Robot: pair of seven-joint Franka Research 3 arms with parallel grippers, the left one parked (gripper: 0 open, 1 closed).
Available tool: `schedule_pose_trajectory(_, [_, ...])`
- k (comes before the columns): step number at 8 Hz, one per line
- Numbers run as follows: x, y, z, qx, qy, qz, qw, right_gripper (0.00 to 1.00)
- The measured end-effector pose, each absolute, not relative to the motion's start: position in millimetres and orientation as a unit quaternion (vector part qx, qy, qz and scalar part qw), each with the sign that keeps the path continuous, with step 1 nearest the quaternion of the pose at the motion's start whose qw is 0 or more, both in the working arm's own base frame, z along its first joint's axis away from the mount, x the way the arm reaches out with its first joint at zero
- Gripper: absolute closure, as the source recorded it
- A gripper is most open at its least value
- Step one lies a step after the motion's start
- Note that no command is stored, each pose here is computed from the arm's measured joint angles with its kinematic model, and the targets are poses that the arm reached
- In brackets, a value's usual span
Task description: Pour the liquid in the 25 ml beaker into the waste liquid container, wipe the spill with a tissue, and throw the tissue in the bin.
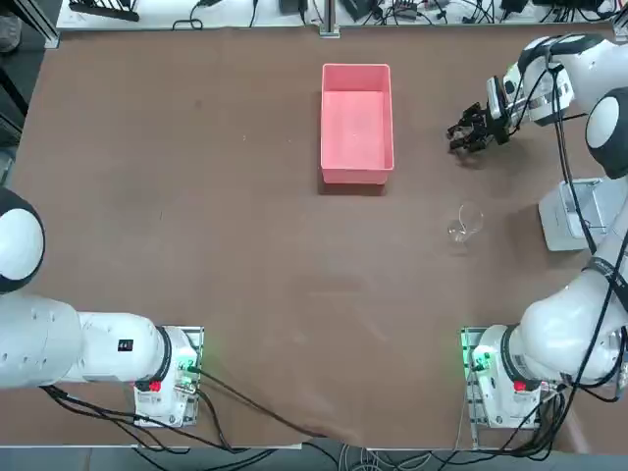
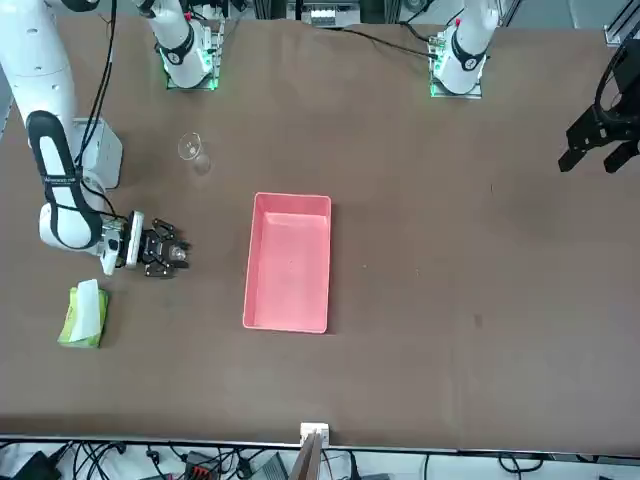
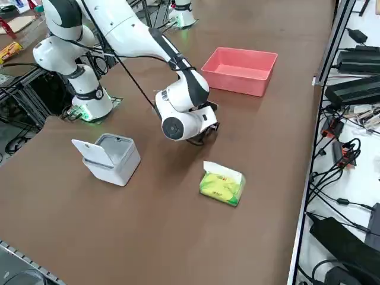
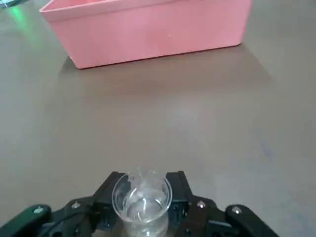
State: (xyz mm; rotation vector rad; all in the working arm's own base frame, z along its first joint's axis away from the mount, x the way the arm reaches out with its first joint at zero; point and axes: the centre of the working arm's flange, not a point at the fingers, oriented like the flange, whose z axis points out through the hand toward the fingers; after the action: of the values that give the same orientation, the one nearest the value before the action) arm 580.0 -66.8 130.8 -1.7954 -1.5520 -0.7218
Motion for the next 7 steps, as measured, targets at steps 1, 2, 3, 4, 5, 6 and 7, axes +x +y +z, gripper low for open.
schedule_pose_trajectory(1, [581.7,-66.9,132.2,-0.684,-0.593,-0.276,0.323,0.53])
schedule_pose_trajectory(2, [583.9,-66.6,134.4,-0.683,-0.594,-0.278,0.321,0.53])
schedule_pose_trajectory(3, [586.9,-65.9,138.2,-0.681,-0.597,-0.280,0.318,0.53])
schedule_pose_trajectory(4, [590.9,-64.2,144.0,-0.679,-0.600,-0.284,0.314,0.53])
schedule_pose_trajectory(5, [595.8,-61.1,153.4,-0.675,-0.605,-0.288,0.309,0.53])
schedule_pose_trajectory(6, [600.4,-57.1,165.1,-0.670,-0.611,-0.293,0.302,0.53])
schedule_pose_trajectory(7, [606.0,-50.9,179.1,-0.665,-0.620,-0.297,0.292,0.53])
